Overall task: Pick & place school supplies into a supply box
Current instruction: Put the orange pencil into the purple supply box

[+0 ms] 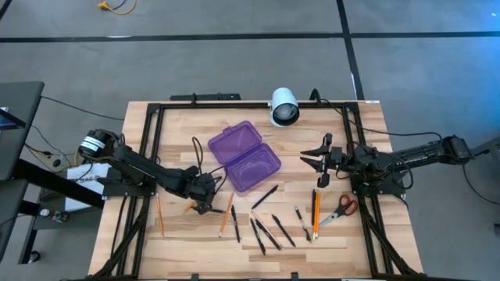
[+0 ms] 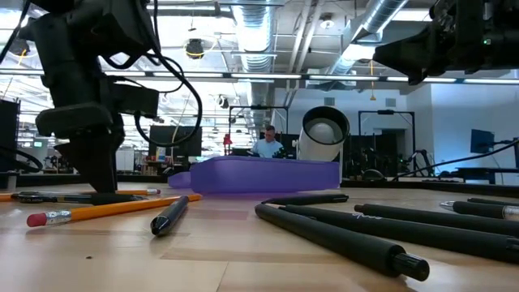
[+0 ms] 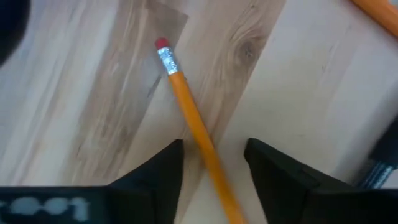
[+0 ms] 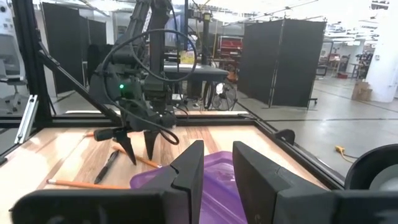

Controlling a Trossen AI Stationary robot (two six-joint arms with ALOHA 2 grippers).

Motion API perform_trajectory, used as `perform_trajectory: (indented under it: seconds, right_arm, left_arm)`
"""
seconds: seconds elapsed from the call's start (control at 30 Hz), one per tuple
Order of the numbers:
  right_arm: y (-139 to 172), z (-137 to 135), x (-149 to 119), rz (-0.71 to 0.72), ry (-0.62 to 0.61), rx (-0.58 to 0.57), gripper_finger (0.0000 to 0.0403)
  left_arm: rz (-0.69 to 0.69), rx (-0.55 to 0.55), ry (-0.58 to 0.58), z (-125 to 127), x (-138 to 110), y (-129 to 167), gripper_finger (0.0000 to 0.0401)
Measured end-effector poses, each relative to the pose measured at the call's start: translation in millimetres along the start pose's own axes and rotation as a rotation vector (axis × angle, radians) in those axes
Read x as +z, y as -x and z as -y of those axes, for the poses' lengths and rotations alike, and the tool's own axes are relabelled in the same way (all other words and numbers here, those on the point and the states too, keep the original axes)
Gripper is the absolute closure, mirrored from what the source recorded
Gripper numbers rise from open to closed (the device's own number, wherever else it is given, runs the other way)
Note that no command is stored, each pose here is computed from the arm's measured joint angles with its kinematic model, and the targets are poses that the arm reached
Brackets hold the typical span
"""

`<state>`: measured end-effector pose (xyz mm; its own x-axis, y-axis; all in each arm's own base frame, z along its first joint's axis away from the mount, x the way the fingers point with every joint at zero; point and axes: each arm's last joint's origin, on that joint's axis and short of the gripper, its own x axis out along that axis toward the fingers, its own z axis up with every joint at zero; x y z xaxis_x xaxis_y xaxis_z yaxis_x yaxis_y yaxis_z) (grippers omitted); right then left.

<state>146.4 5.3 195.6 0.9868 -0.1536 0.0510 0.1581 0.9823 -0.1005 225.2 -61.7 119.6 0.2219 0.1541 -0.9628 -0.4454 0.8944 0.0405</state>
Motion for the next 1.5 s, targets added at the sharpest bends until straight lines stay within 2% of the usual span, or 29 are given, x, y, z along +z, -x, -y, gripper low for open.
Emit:
perform_trajectory:
  seconds: [0.2, 0.43, 0.7, 0.83, 0.97, 1.13, 1.33, 1.5]
  right_arm:
    - [0.0, 0.0, 0.1, 0.001, -0.016, 0.0, 0.0321]
    - [0.1, -0.3, -0.1, -0.002, -0.034, 0.002, 0.0321]
    - [0.1, -0.4, -0.2, -0.002, -0.034, 0.002, 0.0321]
    - [0.1, -0.4, -0.2, -0.002, -0.035, 0.002, 0.0321]
    - [0.1, -0.4, -0.2, -0.002, -0.035, 0.003, 0.0321]
    - [0.1, -0.4, -0.2, -0.002, -0.035, 0.003, 0.0321]
    - [0.1, -0.3, -0.2, -0.002, -0.035, 0.002, 0.0321]
    - [0.1, -0.3, -0.2, -0.002, -0.037, 0.002, 0.0321]
  left_arm:
    - [-0.043, -0.04, 0.055, -0.7, 1.2, -0.1, 0.0322]
    - [-0.035, -0.033, 0.041, -0.8, 1.5, 0.0, 0.039]
    - [-0.026, -0.035, 0.0, -4.8, 5.1, 1.5, 0.0396]
    - [-0.028, -0.052, 0.017, -12.1, 4.0, 10.2, 0.0399]
    - [-0.037, -0.021, 0.048, -22.0, -1.2, 21.7, 0.04]
    - [0.013, -0.051, 0.075, -23.3, 1.1, 33.1, 0.0401]
    - [0.11, -0.099, 0.021, -17.6, 21.8, 48.6, 0.0401]
    - [0.214, -0.127, -0.04, -15.4, 49.7, 71.4, 0.0401]
